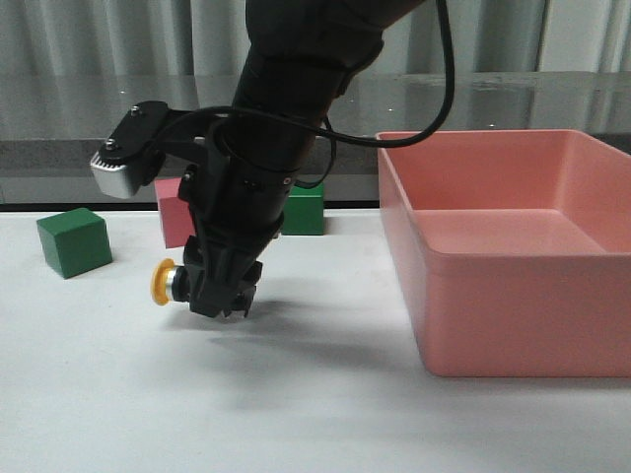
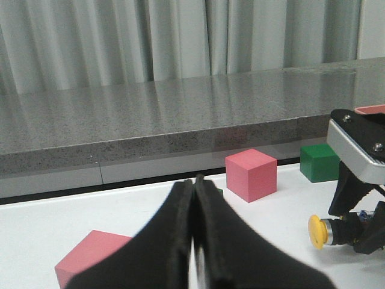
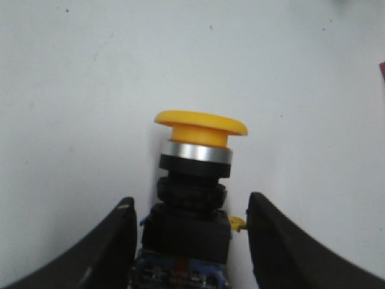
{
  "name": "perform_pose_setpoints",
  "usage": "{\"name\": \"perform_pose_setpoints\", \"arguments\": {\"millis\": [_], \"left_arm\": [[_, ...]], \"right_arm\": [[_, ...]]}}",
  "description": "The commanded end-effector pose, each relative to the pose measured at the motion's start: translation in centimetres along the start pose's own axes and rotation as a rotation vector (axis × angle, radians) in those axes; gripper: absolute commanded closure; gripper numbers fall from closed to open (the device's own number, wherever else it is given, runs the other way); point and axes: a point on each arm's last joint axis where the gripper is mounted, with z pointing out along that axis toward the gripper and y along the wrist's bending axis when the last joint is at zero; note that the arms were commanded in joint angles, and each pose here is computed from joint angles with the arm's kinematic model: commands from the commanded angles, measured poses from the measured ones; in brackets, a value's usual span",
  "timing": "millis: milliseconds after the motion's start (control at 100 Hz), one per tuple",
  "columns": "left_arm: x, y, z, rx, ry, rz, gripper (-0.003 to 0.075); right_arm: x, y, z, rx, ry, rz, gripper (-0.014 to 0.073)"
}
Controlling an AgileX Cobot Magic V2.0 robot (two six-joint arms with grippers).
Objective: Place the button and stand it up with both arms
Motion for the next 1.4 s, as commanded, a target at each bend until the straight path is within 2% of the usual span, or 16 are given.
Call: {"name": "perform_pose_setpoints", "arguments": {"millis": [0, 210, 280, 480, 580, 720, 820, 940, 1000, 1080, 1120, 1220, 1280, 1390], "left_arm": [[0.6, -0.2, -0.1, 0.011, -0.067, -0.021, 0.0740], [0.6, -0.2, -0.1, 0.011, -0.067, -0.021, 0.0740], [0.6, -0.2, -0.1, 0.011, -0.067, -0.021, 0.0740], [0.6, -0.2, -0.1, 0.011, -0.067, -0.021, 0.0740], [0.6, -0.2, -0.1, 0.011, -0.067, -0.021, 0.0740], [0.6, -0.2, -0.1, 0.011, -0.067, -0.021, 0.0740], [0.6, -0.2, -0.1, 0.011, -0.067, -0.021, 0.0740], [0.6, -0.2, -0.1, 0.011, -0.067, -0.021, 0.0740], [0.6, -0.2, -0.1, 0.011, -0.067, -0.021, 0.0740], [0.6, -0.2, -0.1, 0.011, -0.067, -0.021, 0.0740], [0.6, -0.2, -0.1, 0.011, -0.067, -0.021, 0.0740], [0.6, -0.2, -0.1, 0.011, -0.067, -0.021, 0.0740], [0.6, -0.2, -0.1, 0.011, -0.067, -0.021, 0.0740], [0.6, -0.2, -0.1, 0.011, -0.067, -0.021, 0.0740]], "right_arm": [[-1.9, -1.6, -3.2, 0.094, -0.095, -0.007, 0.0437], [-1.9, -1.4, -3.5, 0.079, -0.089, 0.001, 0.0076], [-2.1, -1.5, -4.3, 0.077, -0.092, 0.012, 0.0036], [-2.7, -2.4, -9.0, 0.131, -0.155, 0.133, 0.0041], [-2.6, -3.1, -13.0, 0.160, -0.194, 0.250, 0.0125], [-0.9, -3.9, -18.2, 0.190, -0.212, 0.407, 0.0389], [1.6, -3.9, -21.8, 0.246, -0.226, 0.489, 0.0544], [5.3, -2.9, -25.0, 0.320, -0.227, 0.578, 0.0665], [7.3, -1.9, -27.4, 0.383, -0.251, 0.639, 0.0657], [10.1, -0.1, -28.8, 0.449, -0.257, 0.715, 0.0656], [11.4, 1.3, -30.6, 0.520, -0.294, 0.754, 0.0656], [14.3, 4.0, -31.9, 0.642, -0.340, 0.832, 0.0656], [15.6, 6.2, -33.5, 0.748, -0.400, 0.864, 0.0656], [17.6, 9.7, -34.2, 0.889, -0.460, 0.882, 0.0656]]}}
